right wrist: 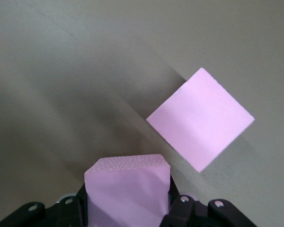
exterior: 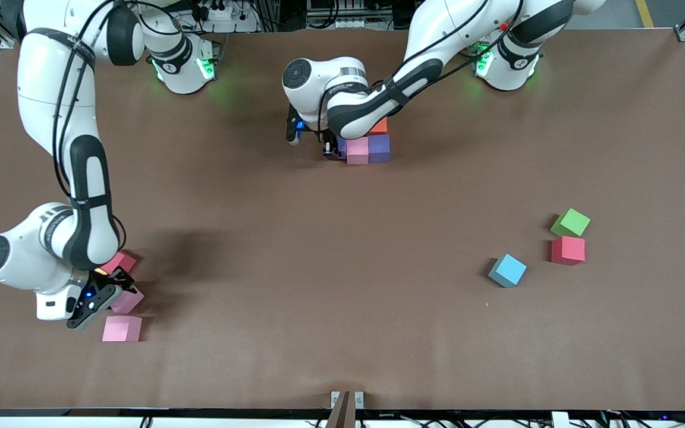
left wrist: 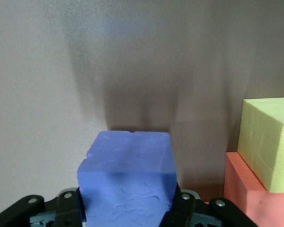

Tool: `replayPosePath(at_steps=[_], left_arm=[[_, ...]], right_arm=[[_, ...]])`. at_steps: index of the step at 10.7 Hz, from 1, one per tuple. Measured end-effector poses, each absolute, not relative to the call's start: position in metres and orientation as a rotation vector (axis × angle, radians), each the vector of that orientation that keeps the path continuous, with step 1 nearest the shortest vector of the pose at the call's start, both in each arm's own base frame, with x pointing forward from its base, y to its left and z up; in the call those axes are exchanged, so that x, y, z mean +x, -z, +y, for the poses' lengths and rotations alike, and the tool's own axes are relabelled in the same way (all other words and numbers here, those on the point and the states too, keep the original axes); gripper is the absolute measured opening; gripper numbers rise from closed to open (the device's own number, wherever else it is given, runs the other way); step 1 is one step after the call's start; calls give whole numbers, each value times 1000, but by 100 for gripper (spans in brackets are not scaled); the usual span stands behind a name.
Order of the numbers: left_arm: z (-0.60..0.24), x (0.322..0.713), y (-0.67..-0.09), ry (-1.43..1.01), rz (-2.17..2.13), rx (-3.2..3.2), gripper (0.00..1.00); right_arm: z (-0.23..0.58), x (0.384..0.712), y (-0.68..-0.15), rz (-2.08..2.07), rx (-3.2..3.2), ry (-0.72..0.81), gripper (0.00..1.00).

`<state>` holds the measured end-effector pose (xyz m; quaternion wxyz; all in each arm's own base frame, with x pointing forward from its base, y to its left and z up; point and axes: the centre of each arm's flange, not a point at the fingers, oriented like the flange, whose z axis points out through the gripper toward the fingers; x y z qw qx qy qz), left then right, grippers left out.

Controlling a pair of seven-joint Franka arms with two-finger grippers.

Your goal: Form number 2 with 11 blocks

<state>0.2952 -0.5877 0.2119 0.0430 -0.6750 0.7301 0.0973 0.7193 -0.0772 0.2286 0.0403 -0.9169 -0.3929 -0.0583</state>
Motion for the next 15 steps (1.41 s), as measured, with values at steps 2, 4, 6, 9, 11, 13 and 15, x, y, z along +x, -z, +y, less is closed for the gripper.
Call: replayPosePath(at_steps=[2, 4, 6, 9, 11, 13, 15], left_arm=[[-588, 294, -209, -305, 2218, -2080, 60], [-588, 291, -207, -310, 2188, -2107, 67], [-589, 289, -204, -318, 2170, -2123, 96], [-589, 292, -204, -313, 2162, -2131, 100], [-592, 302, -215, -291, 2127, -2184, 100], [-591, 309, -237, -330, 2052, -2306, 100], [-589, 310, -274, -356, 1987, -2388, 100]], right_arm=[[-68, 717, -249, -1191, -2783, 128, 60], [-42, 715, -267, -1146, -2760, 104, 60], [-18, 716, -286, -1115, -2758, 113, 60], [16, 711, -302, -1031, -2747, 69, 60], [34, 707, -306, -961, -2753, 35, 60], [53, 705, -308, -891, -2771, 13, 60], [80, 701, -306, -830, -2787, -14, 60]])
